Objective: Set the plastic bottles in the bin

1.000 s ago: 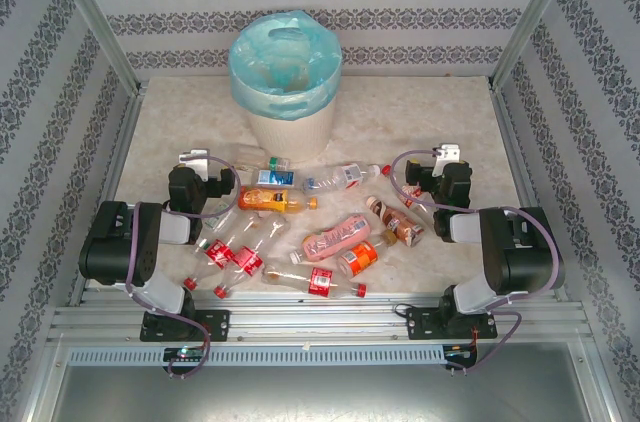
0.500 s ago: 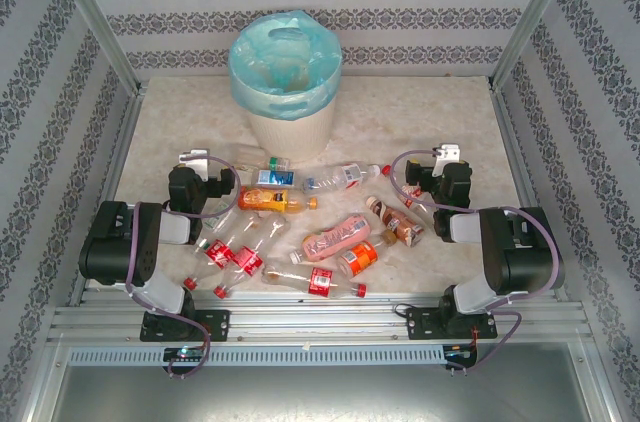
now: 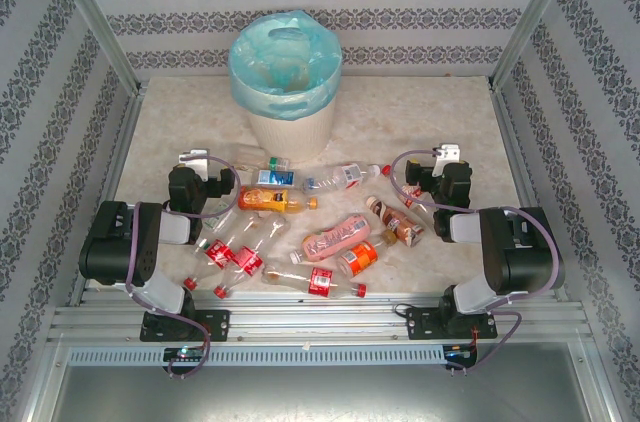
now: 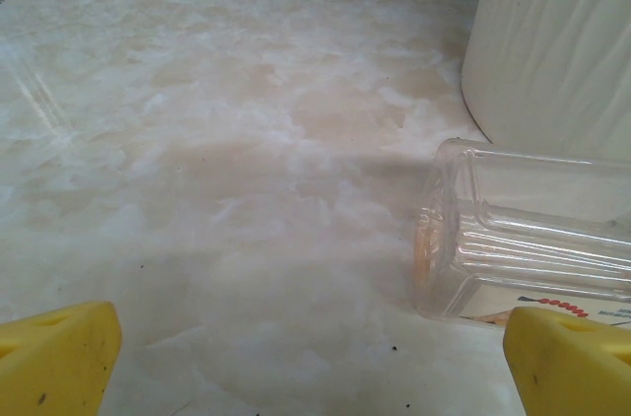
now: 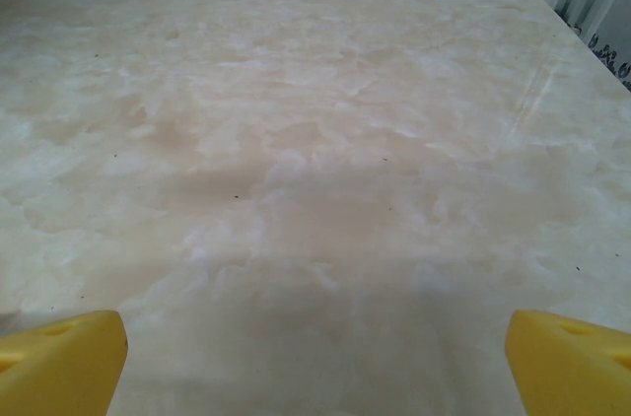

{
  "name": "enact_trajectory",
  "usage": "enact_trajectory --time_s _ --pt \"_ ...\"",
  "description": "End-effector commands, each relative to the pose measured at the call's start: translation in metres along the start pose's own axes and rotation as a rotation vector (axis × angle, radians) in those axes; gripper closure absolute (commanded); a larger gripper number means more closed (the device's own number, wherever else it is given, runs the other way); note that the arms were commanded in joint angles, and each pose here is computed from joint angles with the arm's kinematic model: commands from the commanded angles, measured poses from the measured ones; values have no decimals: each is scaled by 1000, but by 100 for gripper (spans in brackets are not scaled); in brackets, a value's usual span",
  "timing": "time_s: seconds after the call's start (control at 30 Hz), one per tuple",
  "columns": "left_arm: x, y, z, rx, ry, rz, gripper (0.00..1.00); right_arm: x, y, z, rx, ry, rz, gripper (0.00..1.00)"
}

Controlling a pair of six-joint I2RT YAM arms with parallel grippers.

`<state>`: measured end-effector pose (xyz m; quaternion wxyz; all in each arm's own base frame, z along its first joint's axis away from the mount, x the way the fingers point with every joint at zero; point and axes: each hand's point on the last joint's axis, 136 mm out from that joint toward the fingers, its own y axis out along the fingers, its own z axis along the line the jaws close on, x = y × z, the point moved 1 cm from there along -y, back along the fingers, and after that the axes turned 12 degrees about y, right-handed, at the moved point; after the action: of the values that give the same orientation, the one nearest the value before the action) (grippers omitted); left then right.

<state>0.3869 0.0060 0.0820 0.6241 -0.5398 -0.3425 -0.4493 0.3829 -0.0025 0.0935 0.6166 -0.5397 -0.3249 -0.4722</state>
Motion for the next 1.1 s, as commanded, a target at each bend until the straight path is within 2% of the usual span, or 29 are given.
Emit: enact_trajectory --time_s 0.0,0.2,0.43,0.6,0.77,0.93,1.07 --pt "8 -2 6 25 -4 -36 0 15 0 5 13 5 -47 2" --pt "15 -10 2 4 10 -82 2 15 0 4 12 5 -47 2" --pt "34 -29 17 71 -14 -84 4 33 -12 6 -10 8 -32 2" --pt "66 -54 35 154 -50 -142 6 62 -38 8 -30 46 -51 2" --pt "110 -79 51 200 -116 -168 9 73 -62 18 -13 111 41 2" --pt "163 -98 37 81 -166 -217 15 69 -81 39 78 171 149 5" --pt "202 -106 -2 -81 -106 -220 17 59 -92 54 113 180 261 8"
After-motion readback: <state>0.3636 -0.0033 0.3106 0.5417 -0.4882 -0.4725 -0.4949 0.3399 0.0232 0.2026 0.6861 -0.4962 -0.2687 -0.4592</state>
